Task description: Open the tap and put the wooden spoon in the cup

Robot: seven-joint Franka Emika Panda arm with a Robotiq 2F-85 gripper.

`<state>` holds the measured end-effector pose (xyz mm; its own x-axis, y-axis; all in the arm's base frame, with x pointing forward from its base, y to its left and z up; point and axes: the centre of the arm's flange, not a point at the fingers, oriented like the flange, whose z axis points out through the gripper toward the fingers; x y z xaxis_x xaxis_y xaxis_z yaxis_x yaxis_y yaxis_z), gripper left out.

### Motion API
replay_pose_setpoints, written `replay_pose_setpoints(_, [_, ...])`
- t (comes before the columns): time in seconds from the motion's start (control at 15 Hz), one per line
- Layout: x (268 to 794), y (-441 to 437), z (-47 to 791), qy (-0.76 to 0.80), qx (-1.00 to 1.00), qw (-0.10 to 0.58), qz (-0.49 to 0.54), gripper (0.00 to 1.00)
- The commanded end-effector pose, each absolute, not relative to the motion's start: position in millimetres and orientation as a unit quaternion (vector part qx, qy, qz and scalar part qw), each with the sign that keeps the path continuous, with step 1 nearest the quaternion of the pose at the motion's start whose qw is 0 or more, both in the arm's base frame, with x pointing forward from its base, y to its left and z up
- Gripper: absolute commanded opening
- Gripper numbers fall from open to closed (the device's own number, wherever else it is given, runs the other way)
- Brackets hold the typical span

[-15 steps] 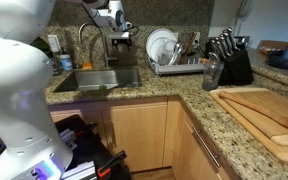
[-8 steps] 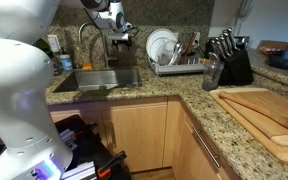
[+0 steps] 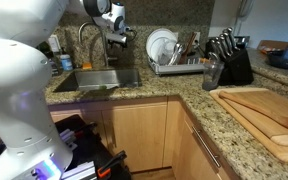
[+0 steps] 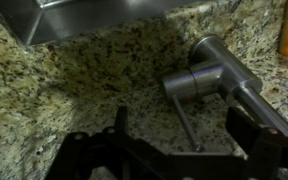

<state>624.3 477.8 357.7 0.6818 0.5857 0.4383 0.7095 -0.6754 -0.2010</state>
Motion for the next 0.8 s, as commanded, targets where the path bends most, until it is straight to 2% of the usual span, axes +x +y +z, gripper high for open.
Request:
replay_pose_setpoints(0.0, [626, 485, 352, -0.347, -0.901, 0.188, -0.18, 1.0])
replay_pose_setpoints(0.27, [643, 498, 345, -0.312, -0.905, 0.169, -0.237, 1.0])
replay_pose_setpoints(0.33, [628, 488, 353, -0.331, -0.903, 0.18, -0.209, 1.0])
replay_pose_setpoints(0.73, [635, 501, 334, -0.307, -0.906, 0.199, -0.213, 1.0])
